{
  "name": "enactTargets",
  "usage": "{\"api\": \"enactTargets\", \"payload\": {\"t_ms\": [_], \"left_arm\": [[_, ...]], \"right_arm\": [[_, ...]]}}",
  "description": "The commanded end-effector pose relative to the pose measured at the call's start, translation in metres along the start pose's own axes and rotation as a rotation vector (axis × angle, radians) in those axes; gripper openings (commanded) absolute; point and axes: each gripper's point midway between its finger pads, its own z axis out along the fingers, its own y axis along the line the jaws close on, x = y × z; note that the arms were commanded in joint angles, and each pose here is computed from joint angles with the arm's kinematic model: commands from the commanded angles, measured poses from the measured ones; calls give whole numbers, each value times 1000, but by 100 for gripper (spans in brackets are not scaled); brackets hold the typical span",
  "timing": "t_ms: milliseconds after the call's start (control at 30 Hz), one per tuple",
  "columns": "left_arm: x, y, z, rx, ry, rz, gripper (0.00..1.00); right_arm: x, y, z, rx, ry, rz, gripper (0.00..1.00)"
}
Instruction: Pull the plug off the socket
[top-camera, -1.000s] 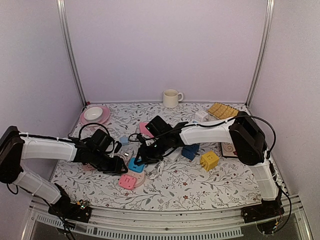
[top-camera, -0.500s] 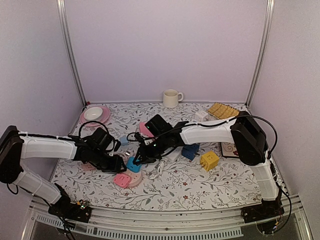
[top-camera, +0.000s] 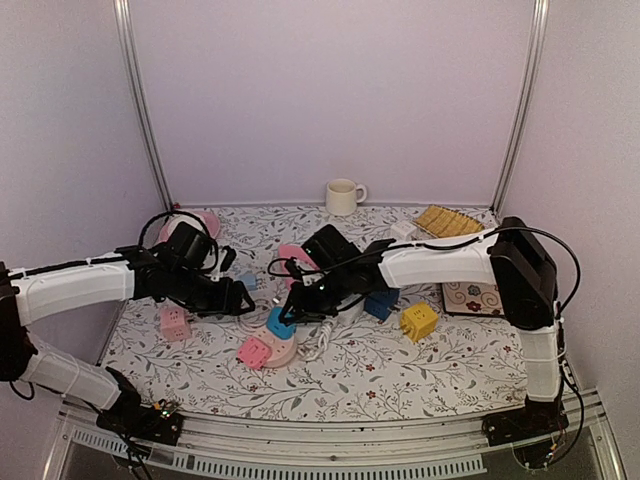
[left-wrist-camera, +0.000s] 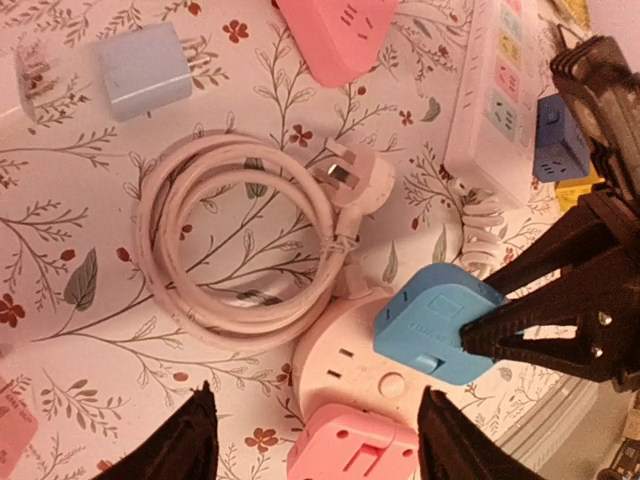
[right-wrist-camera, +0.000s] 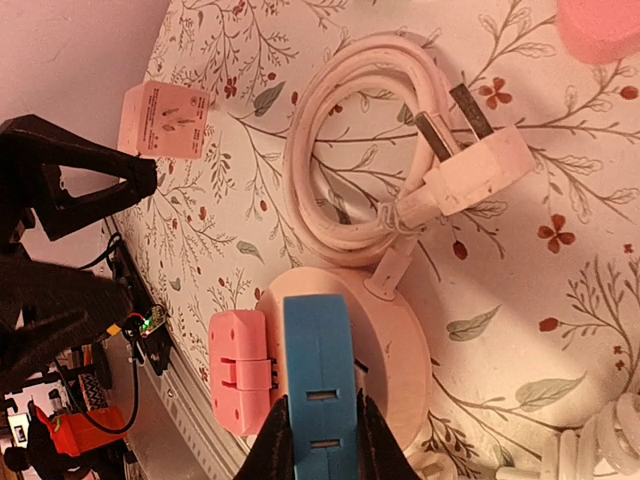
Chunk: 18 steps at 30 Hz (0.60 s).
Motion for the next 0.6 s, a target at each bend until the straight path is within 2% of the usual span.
{"api": "enactTargets", "payload": {"t_ms": [0,133,567], "left_arm": [[-11,-3,-15,126,-13,-57,72],[-8,-9,-17,236,8,-98,81],[-17,-28,-17,486,45,-187,85]], "right_arm": [[-40,32,-49,-99,-159,-11,2],[-46,43,-65,-150,-193,-28,2],[-54,83,-101,-316,-279,-156,2]]}}
